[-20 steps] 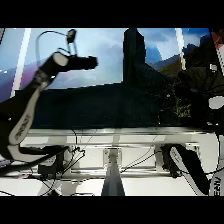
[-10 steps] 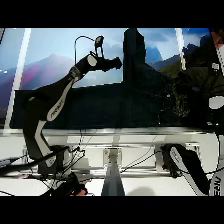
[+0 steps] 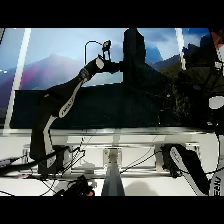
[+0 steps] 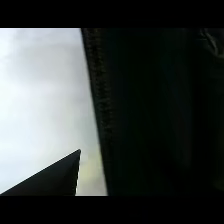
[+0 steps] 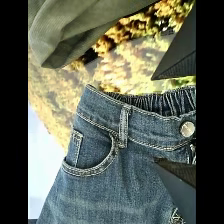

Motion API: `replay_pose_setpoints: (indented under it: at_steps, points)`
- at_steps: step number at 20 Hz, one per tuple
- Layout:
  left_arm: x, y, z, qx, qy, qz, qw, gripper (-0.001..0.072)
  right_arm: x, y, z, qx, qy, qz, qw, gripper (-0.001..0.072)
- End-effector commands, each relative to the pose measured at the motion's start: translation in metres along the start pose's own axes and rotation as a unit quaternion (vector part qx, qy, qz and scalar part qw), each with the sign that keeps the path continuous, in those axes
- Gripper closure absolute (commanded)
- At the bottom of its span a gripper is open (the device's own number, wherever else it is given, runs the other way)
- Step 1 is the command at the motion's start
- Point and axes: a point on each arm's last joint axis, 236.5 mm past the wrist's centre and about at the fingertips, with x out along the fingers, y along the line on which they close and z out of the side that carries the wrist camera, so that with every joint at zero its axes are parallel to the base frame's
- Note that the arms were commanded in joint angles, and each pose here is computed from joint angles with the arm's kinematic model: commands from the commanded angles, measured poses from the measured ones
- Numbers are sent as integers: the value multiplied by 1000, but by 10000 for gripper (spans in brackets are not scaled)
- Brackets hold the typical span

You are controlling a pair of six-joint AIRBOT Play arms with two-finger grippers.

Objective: Fold the clothes and pants, and hang the long-sleeved shirts on hangers.

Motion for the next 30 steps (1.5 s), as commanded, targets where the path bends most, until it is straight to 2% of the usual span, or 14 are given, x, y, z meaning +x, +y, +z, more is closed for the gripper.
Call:
replay_pose_setpoints:
  at_steps: [1, 2, 4, 5, 6, 11, 15, 18, 21, 26, 30]
  points:
    - [9, -12, -13, 10, 7, -4, 1000, 284, 0, 0, 0, 0, -1, 0, 1000, 160]
    - [12, -15, -17, 13, 11, -5, 1000, 363, 0, 0, 0, 0, -1, 0, 1000, 160]
    - [14, -19, -19, 10, 9, -7, 1000, 412, 0, 0, 0, 0, -1, 0, 1000, 160]
    - [14, -18, -18, 10, 6, -7, 1000, 564, 0, 0, 0, 0, -1, 0, 1000, 160]
    - [12, -15, -12, 7, 0, -5, 1000, 685, 0, 0, 0, 0, 0, 0, 1000, 160]
    - [-25, -4, 38, 14, -44, 4, 999, 690, 0, -3, -1, -10, 2, -7, 1000, 161]
    - [-86, -6, 56, 115, -11, 44, 992, 690, 0, -4, -1, -12, 2, -8, 1000, 161]
    - [-119, -7, 4, 146, 119, 60, 980, 690, 0, -4, -1, -12, 2, -8, 1000, 161]
    - [-130, 1, -73, 149, 258, 84, 951, 692, 0, -4, -4, -15, 8, -9, 1000, 161]
    - [-121, -33, -150, 167, 298, 71, 937, 691, 1, -9, -12, -31, 26, -18, 999, 161]
    - [-140, -54, -182, 120, 254, 78, 956, 690, 23, -14, -30, -4, 63, -19, 998, 162]
